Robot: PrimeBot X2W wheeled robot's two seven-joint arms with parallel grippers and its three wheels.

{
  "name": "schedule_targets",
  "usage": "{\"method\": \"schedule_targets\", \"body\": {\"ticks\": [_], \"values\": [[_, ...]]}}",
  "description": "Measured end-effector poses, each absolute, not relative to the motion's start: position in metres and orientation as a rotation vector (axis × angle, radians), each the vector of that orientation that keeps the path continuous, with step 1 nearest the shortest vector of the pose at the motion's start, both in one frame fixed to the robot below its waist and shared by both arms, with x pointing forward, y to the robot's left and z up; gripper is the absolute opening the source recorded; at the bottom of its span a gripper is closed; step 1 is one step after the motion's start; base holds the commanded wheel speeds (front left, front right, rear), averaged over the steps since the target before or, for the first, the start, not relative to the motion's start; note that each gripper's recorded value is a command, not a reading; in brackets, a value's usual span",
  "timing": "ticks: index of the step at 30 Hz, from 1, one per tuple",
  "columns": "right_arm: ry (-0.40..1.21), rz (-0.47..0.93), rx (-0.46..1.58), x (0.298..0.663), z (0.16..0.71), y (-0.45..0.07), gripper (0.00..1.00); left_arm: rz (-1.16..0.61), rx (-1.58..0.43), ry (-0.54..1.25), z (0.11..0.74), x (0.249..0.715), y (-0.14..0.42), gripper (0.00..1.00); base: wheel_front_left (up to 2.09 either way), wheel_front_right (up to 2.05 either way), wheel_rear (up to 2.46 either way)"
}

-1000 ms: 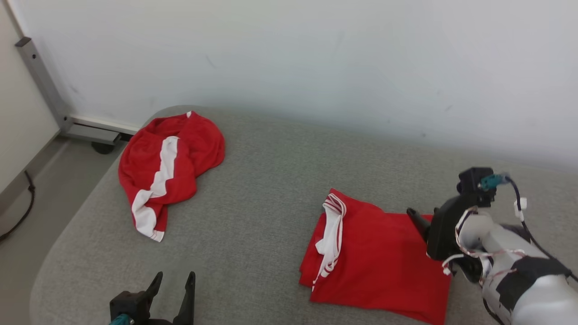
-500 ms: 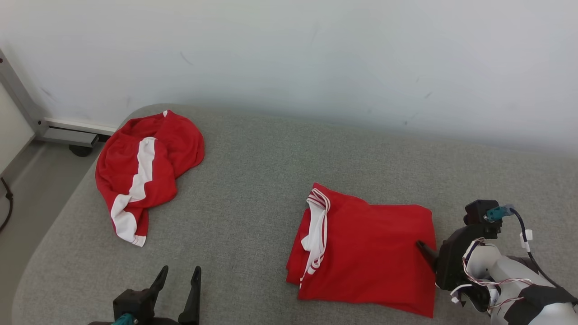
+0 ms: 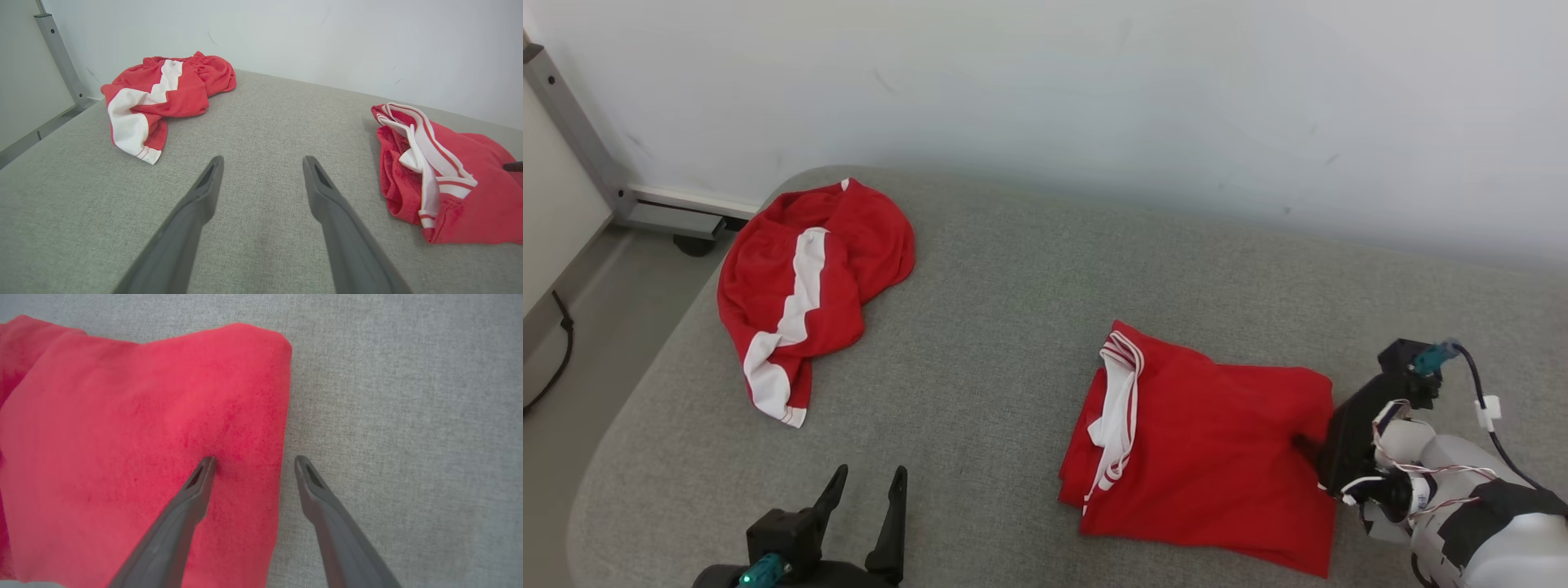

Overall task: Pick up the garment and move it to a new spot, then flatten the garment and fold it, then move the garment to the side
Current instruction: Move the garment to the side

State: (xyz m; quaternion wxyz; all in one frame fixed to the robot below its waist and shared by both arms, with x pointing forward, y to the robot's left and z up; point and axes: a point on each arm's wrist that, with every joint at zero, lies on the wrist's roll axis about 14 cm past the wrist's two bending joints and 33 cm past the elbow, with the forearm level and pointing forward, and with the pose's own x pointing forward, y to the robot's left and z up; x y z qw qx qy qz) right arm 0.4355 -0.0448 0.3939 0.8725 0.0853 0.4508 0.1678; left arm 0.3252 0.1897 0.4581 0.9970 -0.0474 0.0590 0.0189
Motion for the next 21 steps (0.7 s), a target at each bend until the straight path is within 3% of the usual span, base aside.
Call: {"method": "schedule_targets", "body": {"ticks": [12, 13, 14, 15, 21], "values": [[1.108, 0.348, 0.116, 0.435, 0.379, -0.043, 1.0, 0.056, -0.104, 0.114, 0.461, 0.332, 0.191, 1.0, 0.0, 0.0, 0.0], [1.116, 0.354, 0.113, 0.434, 0.379, -0.04, 0.96, 0.058, -0.104, 0.116, 0.461, 0.332, 0.192, 1.0, 0.0, 0.0, 0.0], [1.124, 0.358, 0.112, 0.433, 0.378, -0.039, 0.68, 0.059, -0.105, 0.117, 0.46, 0.332, 0.192, 1.0, 0.0, 0.0, 0.0], [1.131, 0.359, 0.109, 0.432, 0.377, -0.038, 0.0, 0.06, -0.106, 0.12, 0.459, 0.331, 0.192, 1.0, 0.0, 0.0, 0.0], [1.163, 0.386, 0.119, 0.428, 0.377, -0.03, 0.0, 0.067, -0.108, 0.129, 0.456, 0.331, 0.193, 1.0, 0.0, 0.0, 0.0]]}}
